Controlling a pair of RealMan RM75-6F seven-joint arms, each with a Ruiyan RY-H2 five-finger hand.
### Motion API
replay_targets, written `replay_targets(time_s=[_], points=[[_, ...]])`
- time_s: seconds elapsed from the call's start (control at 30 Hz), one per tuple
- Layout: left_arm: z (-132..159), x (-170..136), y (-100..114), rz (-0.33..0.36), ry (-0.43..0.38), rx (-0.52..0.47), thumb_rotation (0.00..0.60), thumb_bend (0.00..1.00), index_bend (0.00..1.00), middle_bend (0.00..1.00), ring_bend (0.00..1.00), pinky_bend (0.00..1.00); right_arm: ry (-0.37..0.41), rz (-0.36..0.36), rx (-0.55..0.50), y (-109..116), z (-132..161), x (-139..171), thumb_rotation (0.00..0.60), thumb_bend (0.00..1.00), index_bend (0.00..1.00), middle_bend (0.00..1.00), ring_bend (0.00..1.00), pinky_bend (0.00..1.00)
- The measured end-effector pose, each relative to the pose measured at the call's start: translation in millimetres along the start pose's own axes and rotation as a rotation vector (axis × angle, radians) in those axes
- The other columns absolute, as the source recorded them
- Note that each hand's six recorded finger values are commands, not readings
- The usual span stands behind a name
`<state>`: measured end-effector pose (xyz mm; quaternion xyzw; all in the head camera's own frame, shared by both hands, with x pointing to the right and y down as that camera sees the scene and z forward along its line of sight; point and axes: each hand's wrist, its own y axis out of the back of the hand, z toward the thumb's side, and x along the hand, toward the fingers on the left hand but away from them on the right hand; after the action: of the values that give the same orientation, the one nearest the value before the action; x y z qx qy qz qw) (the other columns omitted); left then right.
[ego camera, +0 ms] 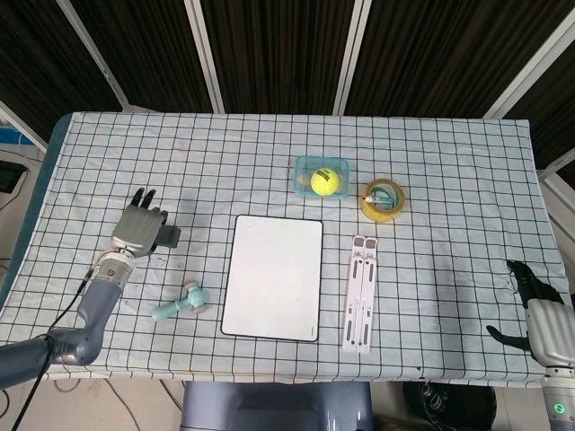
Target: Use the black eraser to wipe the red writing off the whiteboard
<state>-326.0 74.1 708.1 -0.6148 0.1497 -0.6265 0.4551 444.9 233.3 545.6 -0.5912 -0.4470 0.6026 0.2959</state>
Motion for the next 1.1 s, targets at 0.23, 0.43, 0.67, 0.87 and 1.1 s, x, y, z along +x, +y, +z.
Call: replay_targets(time_s=[0.23, 0.43, 0.67, 0.87, 1.1], points=[[17, 8, -8, -0.009, -0.009, 0.010, 0.600, 0.32, 0.39, 0.42, 0.00, 0.04, -0.001, -0.001, -0.002, 0, 0, 0, 0.600, 0.07, 0.06, 0.11, 0.20, 0.21], [29, 12, -12, -0.017, -0.018, 0.019, 0.600, 0.15, 0.10, 0.22, 0.00, 0.04, -0.002, 0.000, -0.004, 1, 0, 0, 0.600, 0.07, 0.06, 0.11, 0.20, 0.21], [32, 6, -12, -0.041, -0.027, 0.046, 0.600, 0.11, 0.00, 0.12, 0.00, 0.04, -0.002, 0.000, -0.005, 0, -1, 0, 0.600, 0.07, 0.06, 0.11, 0.20, 0.21], [34, -9, 6, -0.014, -0.040, 0.038, 0.600, 0.11, 0.00, 0.11, 0.00, 0.04, -0.001, -0.002, -0.005, 1, -1, 0, 0.600, 0.07, 0.06, 0.11, 0.20, 0.21], [19, -50, 50, 0.084, -0.035, 0.006, 0.600, 0.11, 0.00, 0.11, 0.00, 0.04, 0.000, -0.002, -0.005, 1, -1, 0, 0.600, 0.07, 0.06, 0.11, 0.20, 0.21]])
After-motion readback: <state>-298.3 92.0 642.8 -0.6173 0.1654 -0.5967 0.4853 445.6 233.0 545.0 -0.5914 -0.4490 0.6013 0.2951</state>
